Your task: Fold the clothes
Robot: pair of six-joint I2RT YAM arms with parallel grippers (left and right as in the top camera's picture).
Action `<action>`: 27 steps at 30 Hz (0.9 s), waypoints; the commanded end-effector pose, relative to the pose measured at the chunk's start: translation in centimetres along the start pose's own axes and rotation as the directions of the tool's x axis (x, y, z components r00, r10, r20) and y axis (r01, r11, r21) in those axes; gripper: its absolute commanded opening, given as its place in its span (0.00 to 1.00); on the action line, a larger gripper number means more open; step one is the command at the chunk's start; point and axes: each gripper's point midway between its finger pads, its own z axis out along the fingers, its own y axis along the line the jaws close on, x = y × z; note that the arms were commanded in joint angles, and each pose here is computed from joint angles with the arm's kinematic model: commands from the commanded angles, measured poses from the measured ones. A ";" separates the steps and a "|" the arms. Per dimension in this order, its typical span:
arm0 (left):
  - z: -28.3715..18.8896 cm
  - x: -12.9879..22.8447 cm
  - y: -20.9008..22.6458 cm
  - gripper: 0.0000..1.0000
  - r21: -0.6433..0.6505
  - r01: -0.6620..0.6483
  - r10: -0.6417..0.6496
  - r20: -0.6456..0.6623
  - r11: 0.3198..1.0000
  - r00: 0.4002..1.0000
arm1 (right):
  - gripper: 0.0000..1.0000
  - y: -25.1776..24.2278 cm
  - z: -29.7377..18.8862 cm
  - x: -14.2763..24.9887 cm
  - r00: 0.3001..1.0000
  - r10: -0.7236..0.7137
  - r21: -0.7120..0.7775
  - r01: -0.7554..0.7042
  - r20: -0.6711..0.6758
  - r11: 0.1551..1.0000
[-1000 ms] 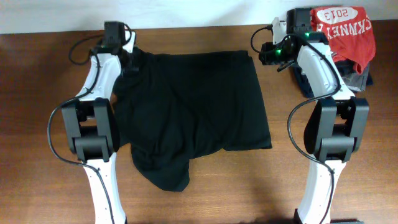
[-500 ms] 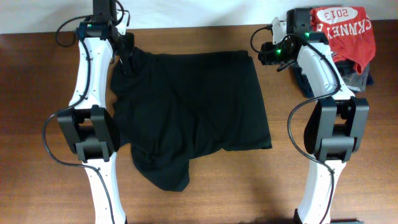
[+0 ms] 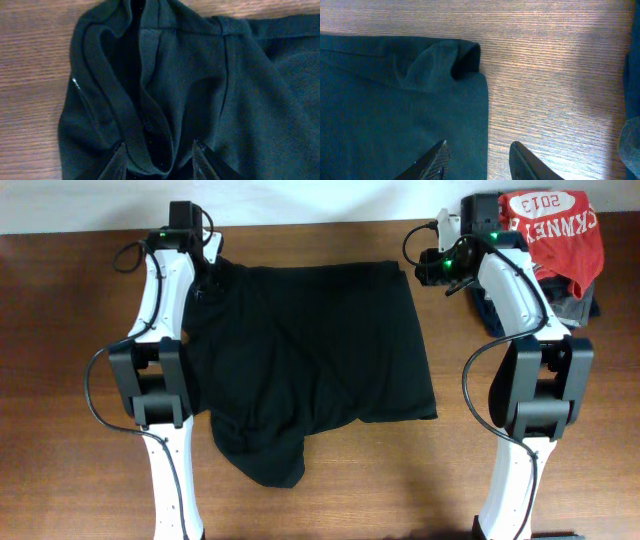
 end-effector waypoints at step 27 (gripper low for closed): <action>2.1 0.2 1.2 0.18 -0.073 0.003 -0.005 -0.027 0.997 1.000 | 0.44 0.2 0.4 0.0 1.000 -0.002 -0.006 0.002 -0.004 1.000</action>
